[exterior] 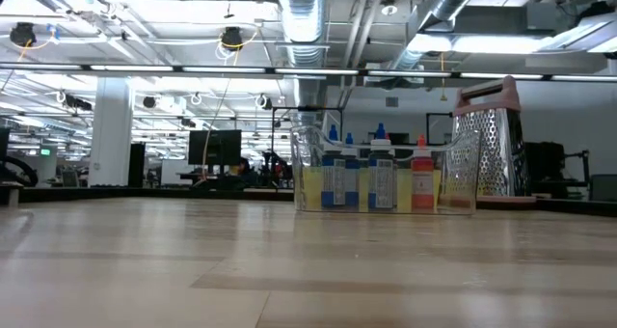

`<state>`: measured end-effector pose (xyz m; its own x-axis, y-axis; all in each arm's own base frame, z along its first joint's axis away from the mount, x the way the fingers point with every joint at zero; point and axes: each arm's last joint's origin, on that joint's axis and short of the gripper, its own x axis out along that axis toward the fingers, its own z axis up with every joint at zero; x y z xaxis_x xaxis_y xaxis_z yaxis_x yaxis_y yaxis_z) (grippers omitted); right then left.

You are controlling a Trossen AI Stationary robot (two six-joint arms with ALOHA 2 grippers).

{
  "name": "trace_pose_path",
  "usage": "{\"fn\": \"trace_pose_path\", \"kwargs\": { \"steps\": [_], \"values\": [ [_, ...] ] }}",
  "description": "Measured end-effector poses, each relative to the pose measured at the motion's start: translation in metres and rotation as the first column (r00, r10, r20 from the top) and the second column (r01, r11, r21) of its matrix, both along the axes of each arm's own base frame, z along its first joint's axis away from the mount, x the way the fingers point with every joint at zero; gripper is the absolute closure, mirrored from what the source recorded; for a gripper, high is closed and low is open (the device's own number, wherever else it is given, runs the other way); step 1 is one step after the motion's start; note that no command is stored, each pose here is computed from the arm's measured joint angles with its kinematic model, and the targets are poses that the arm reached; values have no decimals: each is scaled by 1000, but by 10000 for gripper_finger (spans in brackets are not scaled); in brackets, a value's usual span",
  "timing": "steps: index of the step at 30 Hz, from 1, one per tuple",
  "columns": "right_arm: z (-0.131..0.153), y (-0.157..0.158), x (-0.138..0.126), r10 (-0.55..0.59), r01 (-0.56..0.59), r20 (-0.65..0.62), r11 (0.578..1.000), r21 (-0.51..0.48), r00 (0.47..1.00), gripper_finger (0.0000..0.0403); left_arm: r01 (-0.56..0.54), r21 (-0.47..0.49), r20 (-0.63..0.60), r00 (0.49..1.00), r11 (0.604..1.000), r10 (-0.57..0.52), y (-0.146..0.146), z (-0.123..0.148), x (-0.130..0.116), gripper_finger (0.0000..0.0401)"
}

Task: Pick & Place Food Item
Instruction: Put the blue donut into the black bin

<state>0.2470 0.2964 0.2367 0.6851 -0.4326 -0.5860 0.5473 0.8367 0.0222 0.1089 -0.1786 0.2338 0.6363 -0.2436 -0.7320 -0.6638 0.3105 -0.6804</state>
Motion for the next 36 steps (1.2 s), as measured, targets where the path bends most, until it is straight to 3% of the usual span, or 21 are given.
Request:
{"fn": "trace_pose_path", "kwargs": {
  "steps": [7, 30, 36],
  "values": [
    [0, 0, 0, 0, 0, 0, 1000, 0, 1000, 143, -10, -68, -62, 998, 998, 6, -15, -8, -13, 356],
    [0, 12, -15, 2, -4, 36, 998, 55, 999, 143, 9, 55, -173, 985, 998, 1, -42, -53, -3, 344],
    [0, 12, -15, 0, -2, 37, 998, 58, 999, 143, 45, 77, -176, 984, 996, -30, -39, -51, -5, 306]
  ]
}}
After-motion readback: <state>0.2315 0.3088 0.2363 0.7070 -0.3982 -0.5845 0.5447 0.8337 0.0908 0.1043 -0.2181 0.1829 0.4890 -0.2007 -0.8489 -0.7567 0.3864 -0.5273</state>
